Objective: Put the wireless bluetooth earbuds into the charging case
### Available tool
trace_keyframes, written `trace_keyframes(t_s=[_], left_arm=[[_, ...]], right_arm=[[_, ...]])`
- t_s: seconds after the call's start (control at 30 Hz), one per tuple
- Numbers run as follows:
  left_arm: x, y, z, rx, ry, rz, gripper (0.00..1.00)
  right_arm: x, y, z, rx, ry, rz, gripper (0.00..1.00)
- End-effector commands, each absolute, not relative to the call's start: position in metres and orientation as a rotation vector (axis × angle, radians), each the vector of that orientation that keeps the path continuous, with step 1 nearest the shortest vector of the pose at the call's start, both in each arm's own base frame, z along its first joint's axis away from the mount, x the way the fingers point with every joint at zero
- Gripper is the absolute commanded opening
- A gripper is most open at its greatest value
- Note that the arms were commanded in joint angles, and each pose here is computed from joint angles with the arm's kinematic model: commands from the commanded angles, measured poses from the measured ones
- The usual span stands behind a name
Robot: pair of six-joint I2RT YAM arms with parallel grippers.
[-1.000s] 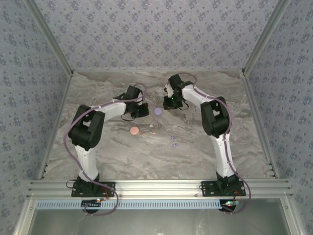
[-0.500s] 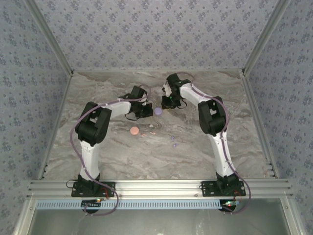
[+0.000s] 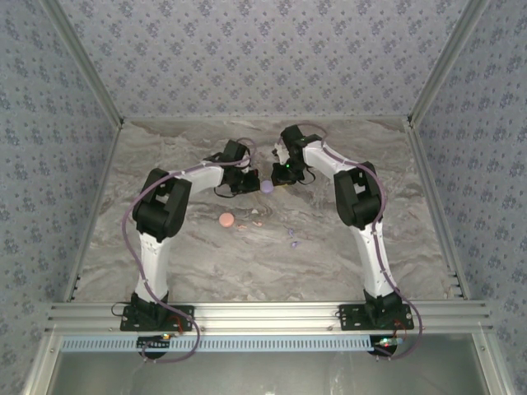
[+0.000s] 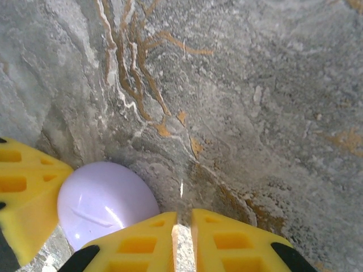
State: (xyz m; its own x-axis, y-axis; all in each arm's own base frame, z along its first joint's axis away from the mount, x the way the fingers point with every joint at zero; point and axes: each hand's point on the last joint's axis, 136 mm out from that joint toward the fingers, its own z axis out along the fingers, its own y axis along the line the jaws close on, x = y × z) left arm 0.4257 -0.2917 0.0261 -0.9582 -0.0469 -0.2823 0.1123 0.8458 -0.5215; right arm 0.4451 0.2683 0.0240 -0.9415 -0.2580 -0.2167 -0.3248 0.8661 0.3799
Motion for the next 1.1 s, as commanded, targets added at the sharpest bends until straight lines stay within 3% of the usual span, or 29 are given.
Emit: trace_keyframes(t_s=[0.0, 0.3, 0.57, 1.07], left_arm=[[0.427, -0.288, 0.013, 0.046, 2.77, -0.727, 0.02], [0.426, -0.274, 0.016, 0.032, 2.77, -0.63, 0.03], [0.426, -0.251, 0.04, -0.023, 2.697, -0.602, 0.13], [0.428, -0.271, 0.059, -0.056, 2.574, -0.992, 0.43]], right_arm=[[0.425, 0.266, 0.024, -0.487, 2.934, 0.6, 0.17], [0.432, 0.245, 0.032, -0.392, 2.924, 0.464, 0.2], [0.432, 0.247, 0.059, -0.313, 2.858, 0.595, 0.26], [0.436, 0.276, 0.057, -0.171, 2.784, 0.98, 0.36]])
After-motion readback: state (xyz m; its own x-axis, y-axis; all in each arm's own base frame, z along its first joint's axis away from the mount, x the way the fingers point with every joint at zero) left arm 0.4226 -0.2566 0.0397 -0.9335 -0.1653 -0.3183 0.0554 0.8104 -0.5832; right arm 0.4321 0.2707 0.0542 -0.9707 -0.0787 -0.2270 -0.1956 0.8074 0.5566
